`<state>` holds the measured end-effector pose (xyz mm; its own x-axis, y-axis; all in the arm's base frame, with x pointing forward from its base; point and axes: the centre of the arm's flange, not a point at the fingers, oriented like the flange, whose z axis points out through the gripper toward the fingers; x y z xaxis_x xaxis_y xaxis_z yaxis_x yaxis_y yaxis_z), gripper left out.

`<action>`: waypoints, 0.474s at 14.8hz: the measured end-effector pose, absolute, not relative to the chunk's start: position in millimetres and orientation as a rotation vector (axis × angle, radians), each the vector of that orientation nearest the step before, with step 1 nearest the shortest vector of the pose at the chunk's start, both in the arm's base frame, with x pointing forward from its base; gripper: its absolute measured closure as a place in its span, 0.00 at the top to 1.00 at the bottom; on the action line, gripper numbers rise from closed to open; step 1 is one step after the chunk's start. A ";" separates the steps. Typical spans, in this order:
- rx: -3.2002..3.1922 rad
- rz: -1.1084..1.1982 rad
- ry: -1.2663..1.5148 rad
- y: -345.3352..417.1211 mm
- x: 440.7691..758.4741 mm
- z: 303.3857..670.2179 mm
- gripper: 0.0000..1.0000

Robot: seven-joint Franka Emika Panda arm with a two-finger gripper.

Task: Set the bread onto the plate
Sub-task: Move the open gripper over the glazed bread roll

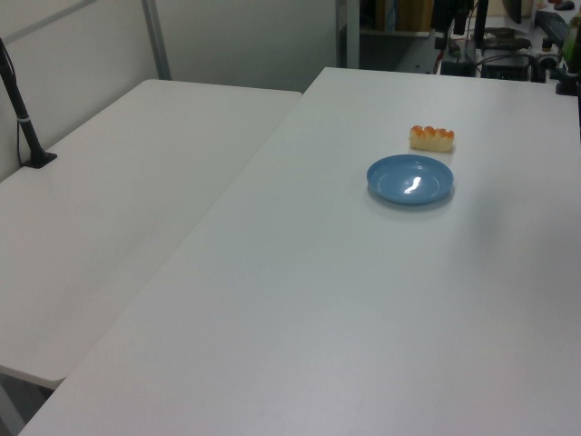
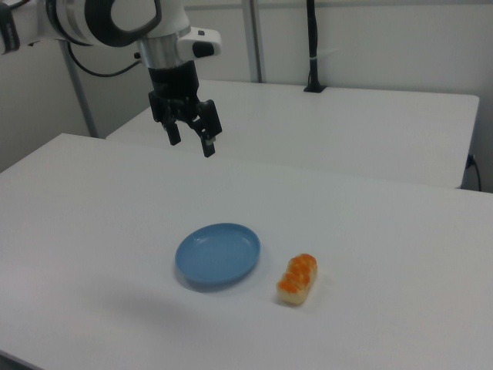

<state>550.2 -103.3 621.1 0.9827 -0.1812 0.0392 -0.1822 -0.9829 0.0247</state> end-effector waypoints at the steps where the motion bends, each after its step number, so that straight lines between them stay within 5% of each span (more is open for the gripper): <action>1: 3.100 0.049 -0.267 -110.8 549.4 618.9 1.00; 7: 3.065 0.159 -0.073 -201.3 540.7 585.9 1.00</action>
<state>540.7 -201.3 585.9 0.9935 -0.0436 0.1047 -0.0510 -0.9963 0.0686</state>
